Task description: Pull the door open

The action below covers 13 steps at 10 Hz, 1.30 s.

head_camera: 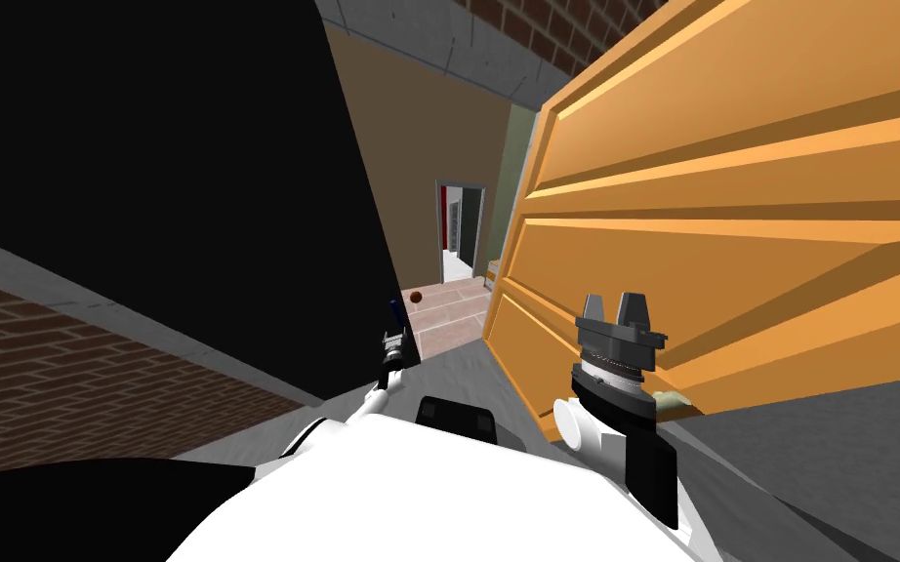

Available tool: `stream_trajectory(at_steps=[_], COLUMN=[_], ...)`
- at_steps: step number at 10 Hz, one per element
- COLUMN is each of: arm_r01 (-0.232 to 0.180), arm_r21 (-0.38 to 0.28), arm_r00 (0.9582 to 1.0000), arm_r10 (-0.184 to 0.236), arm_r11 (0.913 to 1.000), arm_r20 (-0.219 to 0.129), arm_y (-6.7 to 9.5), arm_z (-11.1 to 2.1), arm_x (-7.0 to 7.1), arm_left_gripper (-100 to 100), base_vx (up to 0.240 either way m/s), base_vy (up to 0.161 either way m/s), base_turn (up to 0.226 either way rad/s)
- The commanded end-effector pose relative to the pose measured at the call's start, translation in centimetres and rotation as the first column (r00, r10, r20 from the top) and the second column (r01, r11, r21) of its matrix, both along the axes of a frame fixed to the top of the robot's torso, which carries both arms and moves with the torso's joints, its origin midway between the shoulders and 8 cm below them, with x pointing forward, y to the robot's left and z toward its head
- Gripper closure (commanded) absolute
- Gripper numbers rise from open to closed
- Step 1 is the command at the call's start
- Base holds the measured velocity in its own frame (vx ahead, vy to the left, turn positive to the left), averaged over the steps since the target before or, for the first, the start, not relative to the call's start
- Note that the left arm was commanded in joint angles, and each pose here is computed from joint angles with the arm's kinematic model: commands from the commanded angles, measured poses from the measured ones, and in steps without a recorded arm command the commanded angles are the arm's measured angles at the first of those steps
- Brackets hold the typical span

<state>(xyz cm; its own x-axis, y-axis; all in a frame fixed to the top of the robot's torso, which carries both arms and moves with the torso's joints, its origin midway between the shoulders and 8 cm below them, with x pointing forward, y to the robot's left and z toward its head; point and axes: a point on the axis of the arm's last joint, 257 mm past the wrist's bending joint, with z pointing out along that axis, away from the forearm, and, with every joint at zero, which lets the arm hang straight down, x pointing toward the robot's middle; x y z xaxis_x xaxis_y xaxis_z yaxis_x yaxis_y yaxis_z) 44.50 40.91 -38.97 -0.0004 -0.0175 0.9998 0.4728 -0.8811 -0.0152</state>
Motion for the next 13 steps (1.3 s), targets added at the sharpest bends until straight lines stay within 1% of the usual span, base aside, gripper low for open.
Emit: stream_trajectory(at_steps=[1, 2, 3, 6, 7, 8, 9, 10, 11, 13], arm_r01=[-0.008, -0.011, -0.011, -0.028, -0.028, -0.036, -0.039, -0.037, -0.037, -0.037], arm_r21=[-0.003, -0.003, -0.003, -0.004, -0.004, -0.004, -0.004, -0.001, -0.001, -0.001], arm_r00=[1.0, 0.9999, 0.9999, 0.9996, 0.9996, 0.9994, 0.9992, 0.9993, 0.9993, 0.9993], arm_r10=[0.008, 0.011, 0.011, 0.028, 0.028, 0.036, 0.039, 0.037, 0.037, 0.037], arm_r11=[1.0, 0.9999, 0.9999, 0.9996, 0.9996, 0.9994, 0.9992, 0.9993, 0.9993, 0.9993], arm_r20=[0.001, 0.001, 0.001, -0.001, -0.001, -0.001, -0.001, -0.003, -0.003, -0.003], arm_y=[1.5, 2.0, 2.0, 5.6, 5.6, 7.1, 7.9, 7.4, 7.4, 7.4], arm_z=[-0.1, -0.2, -0.2, -0.3, -0.3, -0.3, -0.2, -0.3, -0.3, -0.3], arm_x=[-0.6, -0.8, -0.8, -2.7, -2.7, -3.5, -3.9, -3.6, -3.6, -3.6], arm_left_gripper=[-100, -100, -100, -100, -100, -100, -100, -100, 100, 100], base_vx=[0.184, 0.171, 0.092, 0.145, 0.123, 0.161, 0.168, 0.066, -0.007, -0.021], base_vy=[-0.012, 0.002, 0.007, 0.014, 0.01, -0.002, 0.033, 0.023, -0.005, -0.006], base_turn=[-0.034, -0.032, -0.008, -0.058, -0.013, -0.046, -0.046, -0.009, 0.007, -0.004])
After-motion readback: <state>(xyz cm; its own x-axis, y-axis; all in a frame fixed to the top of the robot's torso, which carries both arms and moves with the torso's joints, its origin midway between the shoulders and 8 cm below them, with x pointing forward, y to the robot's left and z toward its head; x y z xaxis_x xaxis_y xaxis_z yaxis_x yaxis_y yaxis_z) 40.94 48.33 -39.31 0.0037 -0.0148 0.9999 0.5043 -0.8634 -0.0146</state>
